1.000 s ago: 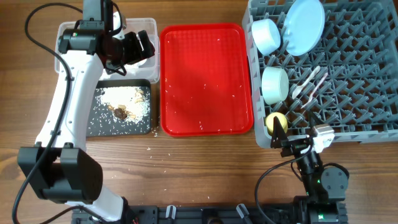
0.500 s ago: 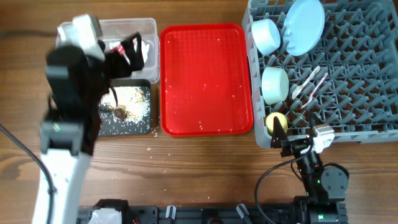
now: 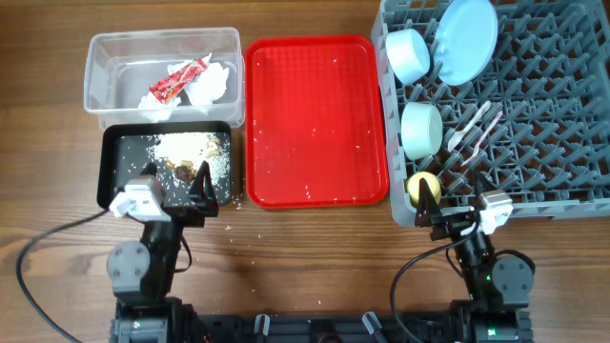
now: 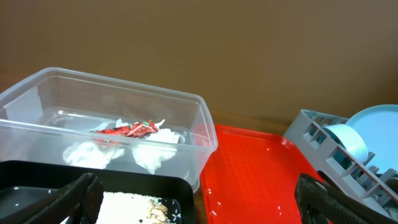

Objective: Sort waste into correct bins and load items into the dishwasher rack

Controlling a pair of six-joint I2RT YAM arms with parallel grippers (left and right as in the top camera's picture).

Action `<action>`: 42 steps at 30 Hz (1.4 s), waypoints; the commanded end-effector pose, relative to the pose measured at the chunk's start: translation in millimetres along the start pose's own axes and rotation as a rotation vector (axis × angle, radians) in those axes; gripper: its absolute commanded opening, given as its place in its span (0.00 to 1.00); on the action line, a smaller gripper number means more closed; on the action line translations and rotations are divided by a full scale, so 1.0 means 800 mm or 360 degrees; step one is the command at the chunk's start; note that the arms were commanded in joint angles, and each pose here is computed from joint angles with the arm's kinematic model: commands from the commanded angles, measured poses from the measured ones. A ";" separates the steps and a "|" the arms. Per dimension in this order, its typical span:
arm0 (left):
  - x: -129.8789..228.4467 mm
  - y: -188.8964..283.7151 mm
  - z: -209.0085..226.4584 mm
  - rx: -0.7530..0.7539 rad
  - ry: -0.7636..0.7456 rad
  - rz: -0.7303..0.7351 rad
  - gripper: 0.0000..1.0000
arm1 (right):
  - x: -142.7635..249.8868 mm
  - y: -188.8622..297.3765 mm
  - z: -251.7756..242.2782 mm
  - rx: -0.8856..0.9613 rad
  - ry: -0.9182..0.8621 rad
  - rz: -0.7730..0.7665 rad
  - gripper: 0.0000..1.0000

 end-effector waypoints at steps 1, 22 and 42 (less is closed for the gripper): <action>0.017 0.008 0.012 -0.0012 -0.0038 -0.0059 1.00 | -0.002 0.000 0.003 -0.0035 -0.0018 -0.0022 1.00; 0.047 0.020 0.025 -0.0043 -0.0022 -0.0004 1.00 | -0.002 0.000 0.003 -0.0035 -0.0018 -0.0022 1.00; 0.047 0.020 0.025 -0.0045 -0.0021 -0.0001 1.00 | -0.002 0.000 0.003 -0.0035 -0.0018 -0.0022 1.00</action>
Point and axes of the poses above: each gripper's point midway between its finger pads, its own y axis back along the fingers, its own z axis along the line the jaws close on, x = y × z, the point moved 8 cm from there along y, back along the fingers, and after that the axes turned 12 degrees about y, right-handed, at the moved point
